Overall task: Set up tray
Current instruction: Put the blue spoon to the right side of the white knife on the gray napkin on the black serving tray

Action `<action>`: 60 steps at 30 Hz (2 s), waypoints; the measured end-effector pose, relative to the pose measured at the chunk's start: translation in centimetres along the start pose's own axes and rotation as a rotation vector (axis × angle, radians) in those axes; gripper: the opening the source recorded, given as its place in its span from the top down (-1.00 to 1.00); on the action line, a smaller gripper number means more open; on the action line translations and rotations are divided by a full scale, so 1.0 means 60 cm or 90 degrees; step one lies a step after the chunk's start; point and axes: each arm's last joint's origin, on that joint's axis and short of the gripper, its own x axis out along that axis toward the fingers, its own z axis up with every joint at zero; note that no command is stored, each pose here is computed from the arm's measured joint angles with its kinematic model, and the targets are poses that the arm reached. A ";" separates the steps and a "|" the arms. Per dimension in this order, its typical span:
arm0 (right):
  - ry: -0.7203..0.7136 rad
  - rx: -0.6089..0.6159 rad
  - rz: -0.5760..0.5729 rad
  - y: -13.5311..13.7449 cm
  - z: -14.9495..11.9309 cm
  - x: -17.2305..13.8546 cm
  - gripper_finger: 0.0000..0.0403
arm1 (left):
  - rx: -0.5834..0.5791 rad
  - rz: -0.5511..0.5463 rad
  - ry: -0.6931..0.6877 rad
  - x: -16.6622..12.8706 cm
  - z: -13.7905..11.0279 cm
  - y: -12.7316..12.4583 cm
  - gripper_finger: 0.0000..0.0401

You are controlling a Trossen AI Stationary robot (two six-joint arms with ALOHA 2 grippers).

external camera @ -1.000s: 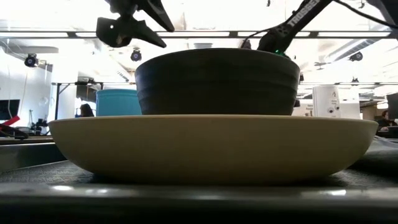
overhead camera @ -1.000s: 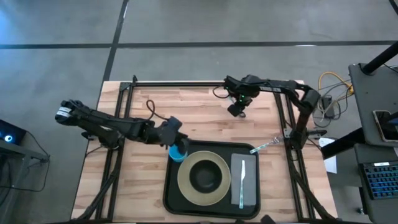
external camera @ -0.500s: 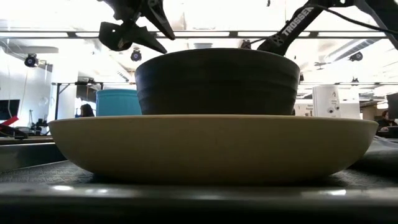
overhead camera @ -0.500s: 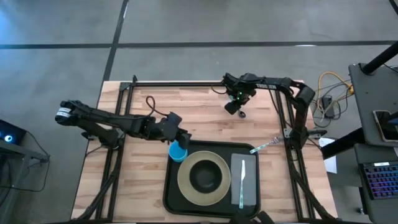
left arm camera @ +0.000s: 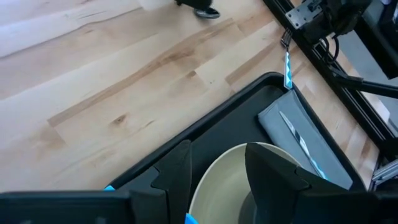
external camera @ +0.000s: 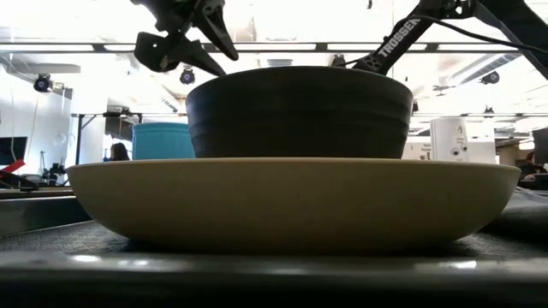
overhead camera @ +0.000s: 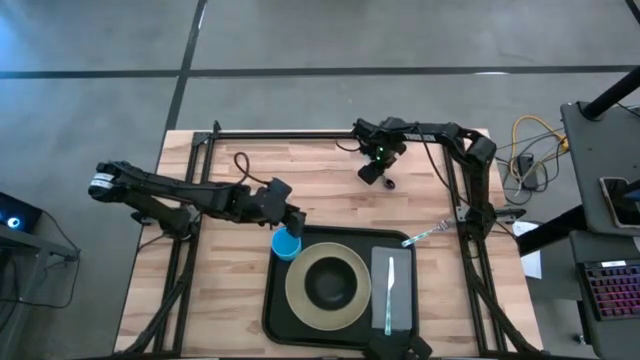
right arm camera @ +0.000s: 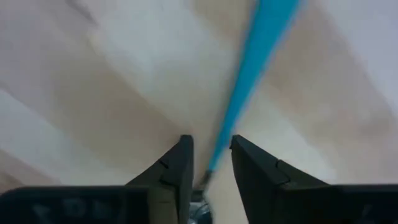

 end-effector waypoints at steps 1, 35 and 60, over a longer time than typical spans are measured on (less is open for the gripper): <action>-0.013 -0.003 0.002 0.001 0.004 -0.002 0.55 | 0.000 0.000 -0.001 0.000 0.000 0.000 0.35; 0.148 -0.728 -0.075 0.153 -0.172 -0.119 0.94 | 0.061 -0.017 0.010 -0.011 -0.007 -0.005 0.35; 0.183 -1.165 -0.064 0.398 -0.553 -0.110 0.94 | 0.155 -0.040 0.024 -0.018 -0.023 -0.016 0.35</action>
